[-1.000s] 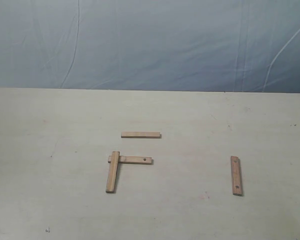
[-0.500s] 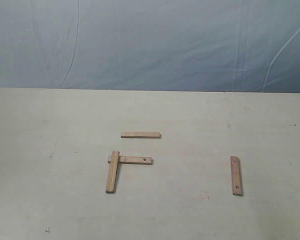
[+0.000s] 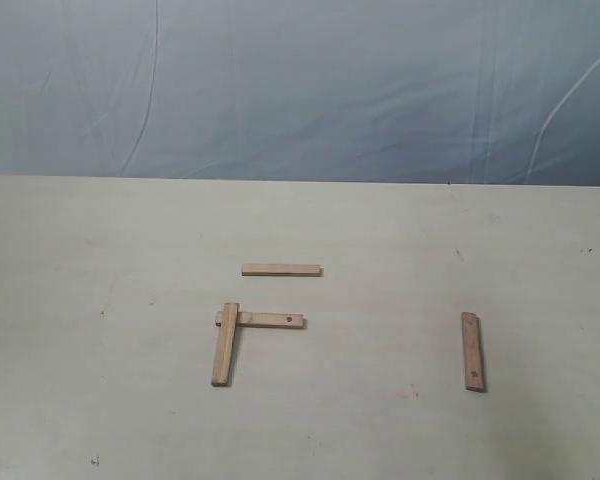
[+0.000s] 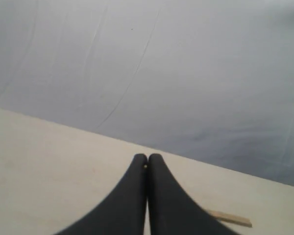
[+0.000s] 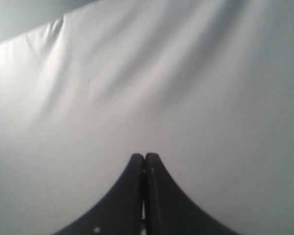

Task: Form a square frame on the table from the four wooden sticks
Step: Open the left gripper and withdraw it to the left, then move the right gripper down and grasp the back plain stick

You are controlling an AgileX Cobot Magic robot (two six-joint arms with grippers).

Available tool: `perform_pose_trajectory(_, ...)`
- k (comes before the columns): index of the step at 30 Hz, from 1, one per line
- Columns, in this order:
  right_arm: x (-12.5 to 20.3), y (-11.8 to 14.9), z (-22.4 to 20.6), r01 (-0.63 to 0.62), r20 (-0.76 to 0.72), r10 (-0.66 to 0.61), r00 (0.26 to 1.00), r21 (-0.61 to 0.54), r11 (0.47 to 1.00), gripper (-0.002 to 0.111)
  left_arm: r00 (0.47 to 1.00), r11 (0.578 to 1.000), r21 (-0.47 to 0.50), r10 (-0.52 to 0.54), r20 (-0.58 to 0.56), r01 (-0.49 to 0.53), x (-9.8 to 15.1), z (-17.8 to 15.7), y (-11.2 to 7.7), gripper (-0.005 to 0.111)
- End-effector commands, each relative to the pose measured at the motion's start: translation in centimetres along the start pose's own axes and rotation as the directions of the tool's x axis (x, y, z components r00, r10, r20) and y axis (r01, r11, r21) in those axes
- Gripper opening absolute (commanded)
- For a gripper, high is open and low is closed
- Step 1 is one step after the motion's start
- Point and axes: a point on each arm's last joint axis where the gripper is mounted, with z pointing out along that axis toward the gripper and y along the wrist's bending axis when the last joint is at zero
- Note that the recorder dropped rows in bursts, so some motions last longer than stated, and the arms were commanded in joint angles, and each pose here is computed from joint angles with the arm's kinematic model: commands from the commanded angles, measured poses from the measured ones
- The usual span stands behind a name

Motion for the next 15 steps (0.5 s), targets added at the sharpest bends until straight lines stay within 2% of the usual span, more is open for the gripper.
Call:
perform_pose_trajectory(1,6.2,-0.5,7.9,0.088,-0.440,-0.121,0.890,-0.094,0.992,-0.001,0.992,1.000,-0.030,-0.002,-0.129,-0.002,1.3,-0.1,0.3,0.000)
perform_pose_trajectory(4,10.2,0.1,11.6,0.302,-0.647,-0.296,0.703,-0.105,0.948,-0.001,0.989,0.999,-0.033,0.004,-0.148,-0.009,1.5,-0.2,0.3,0.000)
perform_pose_trajectory(6,12.6,1.1,13.2,0.424,-0.686,-0.378,0.622,-0.110,0.899,-0.001,0.989,0.999,-0.032,0.004,-0.146,-0.009,1.5,-0.2,0.3,0.000)
perform_pose_trajectory(8,14.4,2.0,14.0,0.485,-0.690,-0.442,0.574,-0.149,0.862,-0.001,0.989,0.999,-0.032,0.004,-0.146,-0.009,1.5,-0.2,0.3,0.000)
perform_pose_trajectory(12,16.6,2.9,15.8,0.573,-0.725,-0.431,0.538,-0.060,0.818,-0.001,0.990,0.999,-0.032,0.004,-0.144,-0.009,1.5,-0.2,0.3,0.000)
perform_pose_trajectory(13,17.0,3.0,16.2,0.606,-0.745,-0.436,0.505,-0.054,0.794,-0.001,0.990,0.999,-0.032,0.004,-0.144,-0.009,1.5,-0.2,0.3,0.000)
perform_pose_trajectory(15,17.9,3.4,16.7,0.655,-0.806,-0.452,0.382,-0.108,0.748,-0.001,0.990,0.999,-0.032,0.004,-0.144,-0.009,1.5,-0.2,0.3,0.000)
